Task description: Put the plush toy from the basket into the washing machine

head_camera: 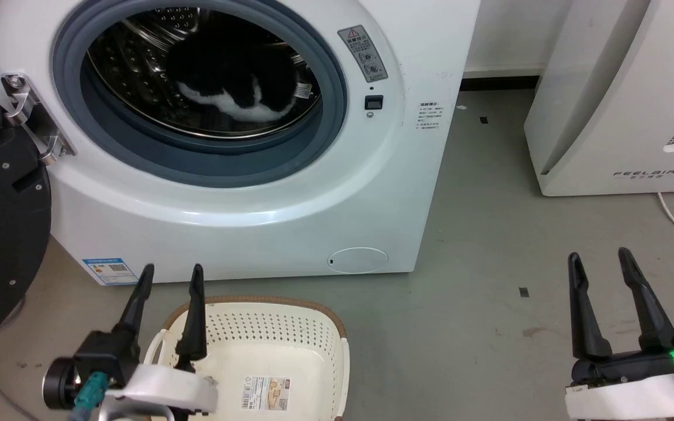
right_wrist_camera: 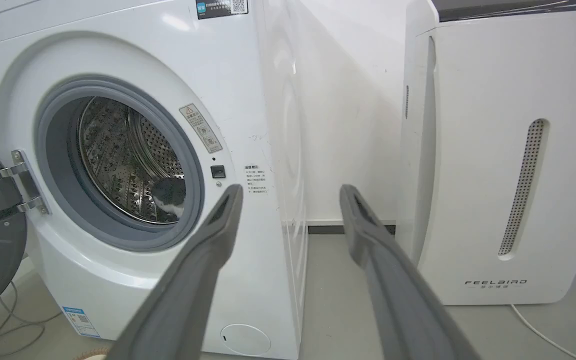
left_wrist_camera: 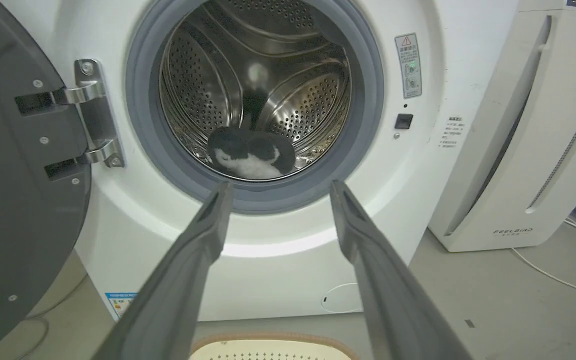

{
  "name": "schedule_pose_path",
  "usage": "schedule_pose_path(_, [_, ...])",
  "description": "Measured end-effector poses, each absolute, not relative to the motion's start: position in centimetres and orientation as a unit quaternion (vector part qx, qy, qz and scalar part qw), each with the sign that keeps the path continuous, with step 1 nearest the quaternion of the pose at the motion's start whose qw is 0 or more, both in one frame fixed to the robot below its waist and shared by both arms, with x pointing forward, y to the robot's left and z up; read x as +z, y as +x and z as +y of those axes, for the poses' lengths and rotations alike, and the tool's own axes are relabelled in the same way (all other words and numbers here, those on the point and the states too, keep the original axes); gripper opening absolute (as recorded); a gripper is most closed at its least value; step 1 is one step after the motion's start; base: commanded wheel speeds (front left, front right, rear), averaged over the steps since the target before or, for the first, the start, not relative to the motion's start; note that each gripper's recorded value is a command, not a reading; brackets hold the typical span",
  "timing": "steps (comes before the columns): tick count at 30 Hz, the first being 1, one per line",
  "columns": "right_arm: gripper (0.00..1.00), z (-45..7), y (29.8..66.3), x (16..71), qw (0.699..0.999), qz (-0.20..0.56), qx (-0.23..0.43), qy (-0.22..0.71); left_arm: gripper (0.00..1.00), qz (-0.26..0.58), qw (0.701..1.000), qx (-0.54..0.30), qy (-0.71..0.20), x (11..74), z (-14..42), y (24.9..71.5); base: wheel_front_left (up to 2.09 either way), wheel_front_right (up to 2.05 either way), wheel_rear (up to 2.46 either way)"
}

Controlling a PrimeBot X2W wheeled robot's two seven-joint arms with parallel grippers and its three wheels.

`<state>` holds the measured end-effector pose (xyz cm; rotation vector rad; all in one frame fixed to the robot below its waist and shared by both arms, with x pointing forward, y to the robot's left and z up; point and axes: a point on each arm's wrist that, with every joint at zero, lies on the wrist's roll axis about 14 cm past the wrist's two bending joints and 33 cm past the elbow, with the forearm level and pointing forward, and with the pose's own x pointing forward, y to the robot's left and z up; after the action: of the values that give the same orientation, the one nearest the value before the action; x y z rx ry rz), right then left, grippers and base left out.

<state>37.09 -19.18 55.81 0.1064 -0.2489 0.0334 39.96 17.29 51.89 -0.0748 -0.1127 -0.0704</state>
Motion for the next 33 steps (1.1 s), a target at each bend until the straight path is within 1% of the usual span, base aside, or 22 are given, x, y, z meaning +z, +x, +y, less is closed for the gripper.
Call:
schedule_pose_path(9, [1.00,-18.91,36.90,55.38,0.991,-0.117,0.020,0.055,1.00,-0.046,0.998,-0.021,-0.041,50.99,17.58,38.99,0.00,0.00,0.00])
schedule_pose_path(10, [0.00,-18.91,36.91,55.35,0.991,-0.117,0.020,0.055,0.00,-0.046,0.998,-0.022,-0.041,50.98,17.57,38.98,0.00,0.00,0.00])
schedule_pose_path(33, [0.00,-18.54,36.91,54.98,0.994,-0.100,0.026,0.047,0.00,-0.037,0.998,-0.022,-0.034,51.15,17.56,38.79,0.00,0.00,0.00])
